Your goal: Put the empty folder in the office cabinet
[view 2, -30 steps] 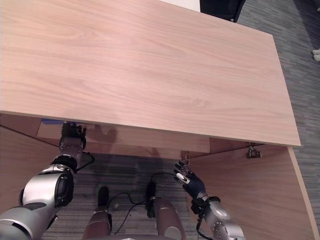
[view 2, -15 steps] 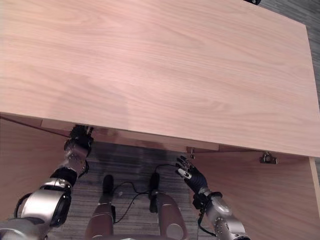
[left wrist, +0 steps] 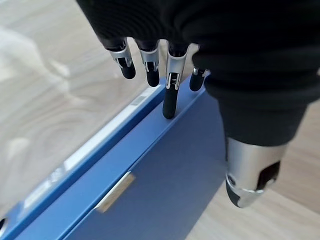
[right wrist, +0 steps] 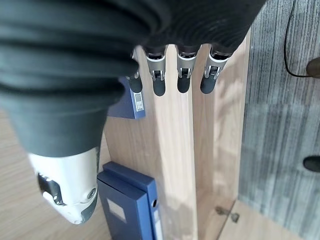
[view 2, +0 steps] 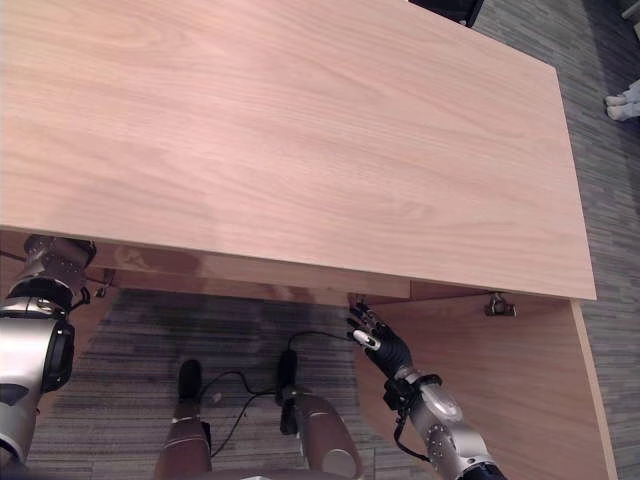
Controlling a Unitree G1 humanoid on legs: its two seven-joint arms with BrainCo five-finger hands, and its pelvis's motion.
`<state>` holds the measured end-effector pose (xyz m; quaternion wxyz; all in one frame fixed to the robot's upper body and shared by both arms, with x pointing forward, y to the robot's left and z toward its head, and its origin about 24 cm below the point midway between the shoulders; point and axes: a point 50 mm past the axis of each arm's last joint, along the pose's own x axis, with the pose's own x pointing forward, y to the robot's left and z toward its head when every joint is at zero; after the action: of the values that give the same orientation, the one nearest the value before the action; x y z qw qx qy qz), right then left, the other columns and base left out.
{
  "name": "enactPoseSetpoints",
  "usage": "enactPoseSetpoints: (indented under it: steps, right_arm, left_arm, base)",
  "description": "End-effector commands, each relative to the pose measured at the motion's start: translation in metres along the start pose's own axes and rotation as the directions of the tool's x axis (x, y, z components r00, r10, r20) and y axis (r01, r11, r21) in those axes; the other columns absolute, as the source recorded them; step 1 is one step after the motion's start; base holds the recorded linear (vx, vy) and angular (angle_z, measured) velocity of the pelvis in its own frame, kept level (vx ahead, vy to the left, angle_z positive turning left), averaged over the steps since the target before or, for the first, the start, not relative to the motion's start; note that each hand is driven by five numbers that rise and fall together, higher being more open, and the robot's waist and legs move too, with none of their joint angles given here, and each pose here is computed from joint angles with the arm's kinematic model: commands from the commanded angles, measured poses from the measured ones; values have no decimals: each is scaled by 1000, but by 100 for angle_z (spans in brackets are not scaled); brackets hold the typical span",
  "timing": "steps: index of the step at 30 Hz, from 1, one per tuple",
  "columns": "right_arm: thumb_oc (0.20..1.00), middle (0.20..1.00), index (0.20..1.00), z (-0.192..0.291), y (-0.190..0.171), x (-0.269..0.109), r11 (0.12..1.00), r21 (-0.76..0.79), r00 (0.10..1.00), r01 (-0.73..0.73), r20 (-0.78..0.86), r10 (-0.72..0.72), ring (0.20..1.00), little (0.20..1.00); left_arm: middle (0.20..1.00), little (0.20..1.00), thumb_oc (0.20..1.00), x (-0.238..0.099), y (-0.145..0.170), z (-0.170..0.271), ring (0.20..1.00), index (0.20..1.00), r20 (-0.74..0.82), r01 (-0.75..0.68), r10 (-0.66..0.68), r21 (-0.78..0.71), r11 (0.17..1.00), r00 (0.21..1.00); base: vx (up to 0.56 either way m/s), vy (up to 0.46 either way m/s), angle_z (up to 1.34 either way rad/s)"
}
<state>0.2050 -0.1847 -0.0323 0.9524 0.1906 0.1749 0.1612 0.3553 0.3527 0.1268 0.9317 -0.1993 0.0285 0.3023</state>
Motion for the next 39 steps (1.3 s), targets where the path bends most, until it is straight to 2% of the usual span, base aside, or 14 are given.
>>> enactPoseSetpoints:
  steps: [1,11,14,20,24,28,29,33,39]
  right_arm:
    - [1000,1000,1000,5,-5,-7,1000,13,999,17,44,-17,1000,1000]
    - [1000,1000,1000,2,-2,-7,999,46,998,26,58,-29,1000,1000]
    - [1000,1000,1000,3,-3,-7,998,48,997,35,69,-38,1000,1000]
    - [1000,1000,1000,5,-2,-7,998,45,996,33,82,-37,1000,1000]
    - [1000,1000,1000,11,-1,-7,999,28,993,28,111,-31,1000,1000]
    - [1000,1000,1000,14,0,-8,999,28,991,24,132,-28,1000,1000]
    - [1000,1000,1000,15,-2,-10,999,26,990,28,140,-31,1000,1000]
    - [1000,1000,1000,16,-6,-15,999,3,989,36,146,-36,1000,1000]
    - [1000,1000,1000,14,-10,-19,999,-5,989,49,142,-48,1000,1000]
  left_arm:
    - [1000,1000,1000,0,-29,55,1000,1000,199,118,-105,-51,992,974]
    - [1000,1000,1000,-3,-15,-8,1000,1000,51,81,-77,-88,993,996]
    - [1000,1000,1000,-13,-19,-55,1000,1000,-38,104,-107,-91,990,993]
    - [1000,1000,1000,-28,-26,-95,1000,1000,-107,148,-156,-76,986,982]
    - [1000,1000,1000,-50,-38,-127,1000,1000,-139,258,-256,-7,966,957]
    - [1000,1000,1000,-68,-34,-146,1000,1000,-161,340,-325,76,937,932]
    - [1000,1000,1000,-81,-30,-153,1000,1000,-167,412,-388,153,898,906]
    - [1000,1000,1000,-105,-5,-164,1000,1000,-207,498,-456,251,830,865]
    - [1000,1000,1000,-128,18,-178,1000,1000,-281,555,-484,298,777,829]
  base:
    - [0,0,0]
    - [0,-5,1]
    - [-8,-4,1]
    - [-8,-3,1]
    - [-21,4,5]
    - [-10,8,6]
    - [0,0,0]
    - [-6,21,4]
    - [18,16,6]
